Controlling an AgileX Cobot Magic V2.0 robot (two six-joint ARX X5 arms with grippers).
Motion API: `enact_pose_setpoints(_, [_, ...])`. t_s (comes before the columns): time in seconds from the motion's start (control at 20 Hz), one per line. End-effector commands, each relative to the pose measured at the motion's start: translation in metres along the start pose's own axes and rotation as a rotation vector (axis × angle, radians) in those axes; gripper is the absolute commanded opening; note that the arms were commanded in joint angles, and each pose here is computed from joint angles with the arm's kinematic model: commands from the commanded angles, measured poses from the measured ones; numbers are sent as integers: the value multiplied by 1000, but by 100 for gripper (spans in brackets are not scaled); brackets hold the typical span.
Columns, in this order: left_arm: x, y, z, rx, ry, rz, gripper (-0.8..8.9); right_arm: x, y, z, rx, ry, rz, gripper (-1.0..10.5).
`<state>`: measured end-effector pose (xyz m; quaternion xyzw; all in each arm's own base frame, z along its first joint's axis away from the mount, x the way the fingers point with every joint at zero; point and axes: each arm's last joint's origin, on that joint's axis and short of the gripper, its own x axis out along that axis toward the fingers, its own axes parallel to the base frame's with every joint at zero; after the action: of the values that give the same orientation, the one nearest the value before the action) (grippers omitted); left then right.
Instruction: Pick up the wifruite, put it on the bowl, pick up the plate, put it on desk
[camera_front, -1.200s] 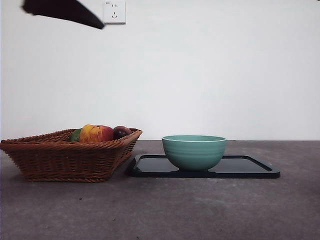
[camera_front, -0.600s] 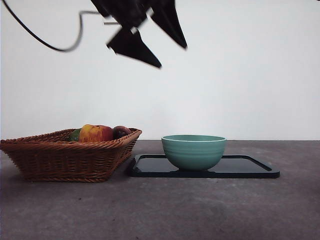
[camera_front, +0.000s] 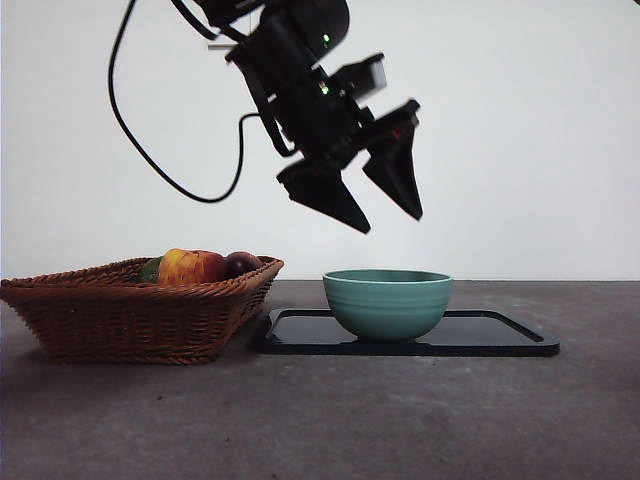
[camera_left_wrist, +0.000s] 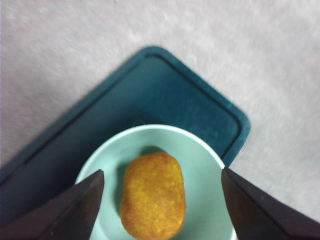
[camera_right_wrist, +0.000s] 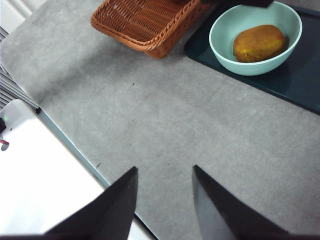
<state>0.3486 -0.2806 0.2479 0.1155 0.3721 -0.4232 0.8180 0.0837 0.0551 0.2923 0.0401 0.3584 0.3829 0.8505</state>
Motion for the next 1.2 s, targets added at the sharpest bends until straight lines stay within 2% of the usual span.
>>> enact_pose_setpoints(0.05, [20, -5, -1, 59, 23, 4, 376, 0, 1, 1, 7, 4, 5, 175])
enact_pose_setpoints(0.3, [34, -11, -8, 111, 58, 31, 376, -1, 1, 0, 9, 10, 5, 175])
enact_pose_setpoints(0.8, [43, -8, -13, 120, 90, 79, 376, -1, 1, 0, 11, 12, 4, 175])
enact_pose_setpoints(1.2, [54, -7, -23, 115, 147, 71, 376, -1, 1, 0, 10, 11, 4, 175])
